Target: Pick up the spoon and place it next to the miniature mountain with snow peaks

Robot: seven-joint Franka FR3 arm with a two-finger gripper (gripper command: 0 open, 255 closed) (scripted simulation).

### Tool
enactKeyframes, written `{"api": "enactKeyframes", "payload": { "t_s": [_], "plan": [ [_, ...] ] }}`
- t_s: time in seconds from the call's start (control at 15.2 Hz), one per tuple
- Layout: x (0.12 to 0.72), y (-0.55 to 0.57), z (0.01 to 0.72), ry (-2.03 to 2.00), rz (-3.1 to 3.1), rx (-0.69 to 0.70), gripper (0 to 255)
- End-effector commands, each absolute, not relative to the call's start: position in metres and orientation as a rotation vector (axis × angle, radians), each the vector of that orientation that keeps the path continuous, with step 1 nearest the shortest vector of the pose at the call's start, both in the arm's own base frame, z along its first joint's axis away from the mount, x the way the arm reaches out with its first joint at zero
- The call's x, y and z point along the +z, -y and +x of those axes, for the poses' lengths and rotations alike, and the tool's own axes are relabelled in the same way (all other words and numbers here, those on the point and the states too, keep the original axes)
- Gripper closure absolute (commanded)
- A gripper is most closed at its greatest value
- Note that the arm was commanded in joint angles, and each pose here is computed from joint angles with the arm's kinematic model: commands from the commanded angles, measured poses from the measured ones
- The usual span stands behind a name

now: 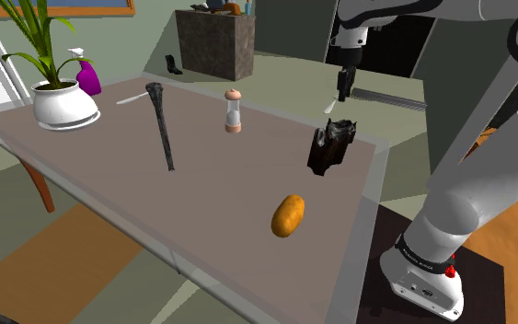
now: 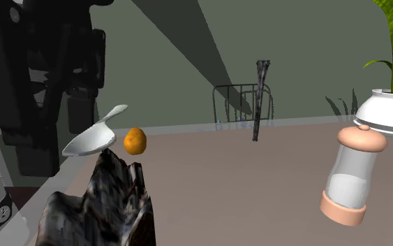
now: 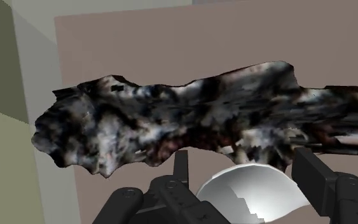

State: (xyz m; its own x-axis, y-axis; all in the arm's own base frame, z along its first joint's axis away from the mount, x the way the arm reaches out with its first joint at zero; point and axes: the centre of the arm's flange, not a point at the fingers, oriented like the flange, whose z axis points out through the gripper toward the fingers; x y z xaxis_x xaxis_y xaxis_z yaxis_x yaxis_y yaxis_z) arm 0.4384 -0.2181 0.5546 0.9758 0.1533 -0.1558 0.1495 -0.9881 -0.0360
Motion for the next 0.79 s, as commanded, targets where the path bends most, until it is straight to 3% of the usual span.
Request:
{"api": "enactKeyframes", "payload": {
  "t_s": [0.0, 0.73],
  "plan": [
    [0.554, 0.239, 0.43, 0.24, -3.099, 0.247, 255],
    [0.555, 0.379, 0.391, 0.24, -3.099, 0.247, 255]
  ]
}}
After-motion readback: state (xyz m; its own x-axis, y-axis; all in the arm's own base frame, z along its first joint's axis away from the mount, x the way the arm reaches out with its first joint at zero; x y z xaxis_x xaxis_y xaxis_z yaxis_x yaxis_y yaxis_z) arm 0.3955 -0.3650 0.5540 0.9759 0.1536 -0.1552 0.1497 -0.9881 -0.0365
